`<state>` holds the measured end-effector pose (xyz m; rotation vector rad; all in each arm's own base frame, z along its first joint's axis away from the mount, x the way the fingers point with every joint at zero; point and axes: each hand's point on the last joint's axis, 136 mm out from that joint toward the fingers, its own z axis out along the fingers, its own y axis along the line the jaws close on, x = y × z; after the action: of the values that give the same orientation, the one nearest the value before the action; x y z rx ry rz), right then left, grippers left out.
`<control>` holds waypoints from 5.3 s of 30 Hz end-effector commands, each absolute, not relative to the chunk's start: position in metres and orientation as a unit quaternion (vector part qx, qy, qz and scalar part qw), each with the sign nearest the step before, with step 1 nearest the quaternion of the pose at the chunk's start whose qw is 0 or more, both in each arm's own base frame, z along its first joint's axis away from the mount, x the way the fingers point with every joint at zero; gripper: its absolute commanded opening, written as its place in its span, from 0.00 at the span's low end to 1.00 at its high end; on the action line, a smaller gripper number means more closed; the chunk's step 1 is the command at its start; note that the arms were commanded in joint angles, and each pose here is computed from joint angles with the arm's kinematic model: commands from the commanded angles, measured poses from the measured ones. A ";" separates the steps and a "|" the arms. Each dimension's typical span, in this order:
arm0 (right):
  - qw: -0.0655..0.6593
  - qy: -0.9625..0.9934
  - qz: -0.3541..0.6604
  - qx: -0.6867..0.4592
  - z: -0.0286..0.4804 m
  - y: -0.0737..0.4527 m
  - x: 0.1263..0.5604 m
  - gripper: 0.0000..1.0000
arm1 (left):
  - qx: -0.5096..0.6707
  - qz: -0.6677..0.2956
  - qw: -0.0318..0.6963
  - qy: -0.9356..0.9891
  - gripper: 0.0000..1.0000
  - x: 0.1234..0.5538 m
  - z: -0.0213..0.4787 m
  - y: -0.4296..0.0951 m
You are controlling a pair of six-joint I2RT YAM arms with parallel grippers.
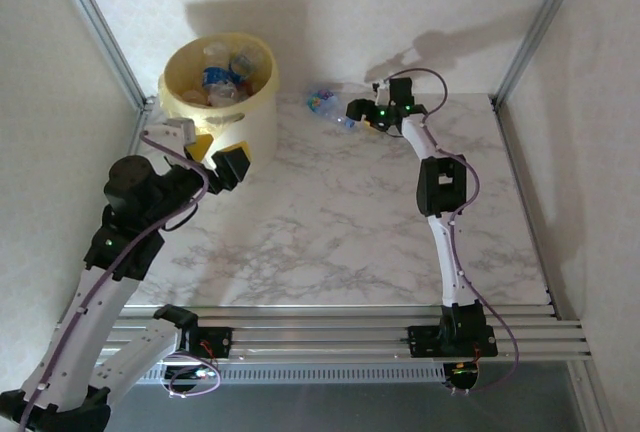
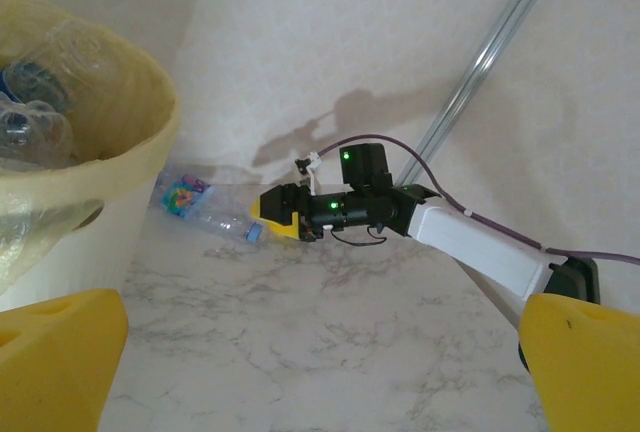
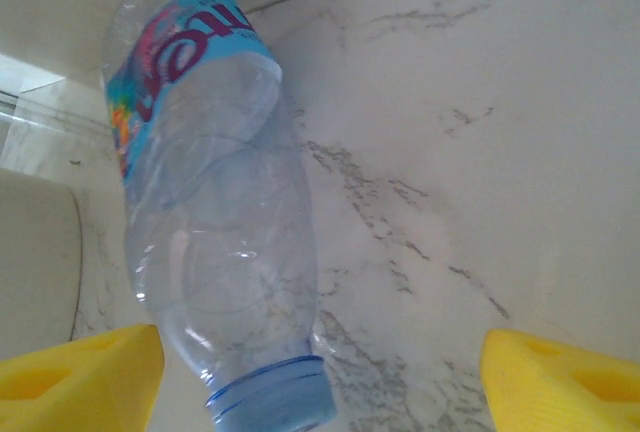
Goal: Throw the plastic bottles in the bin
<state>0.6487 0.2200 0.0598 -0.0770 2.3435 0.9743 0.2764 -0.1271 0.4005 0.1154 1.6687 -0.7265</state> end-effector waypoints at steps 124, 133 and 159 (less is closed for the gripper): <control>0.406 0.678 0.580 -0.197 0.328 0.268 0.246 0.90 | 0.085 -0.518 0.520 0.673 0.25 0.368 0.418 -0.252; 0.429 0.695 0.545 -0.189 0.320 0.258 0.248 0.99 | 0.043 -0.346 0.642 0.683 0.27 0.379 0.497 -0.137; 0.414 0.717 0.532 -0.176 0.299 0.259 0.256 0.99 | -0.100 -0.043 0.620 0.777 0.57 0.558 0.438 0.033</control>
<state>0.2560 0.2592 0.3041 -0.4379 1.8022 1.3548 0.5394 0.0289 0.4454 -0.2367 1.7658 -0.1216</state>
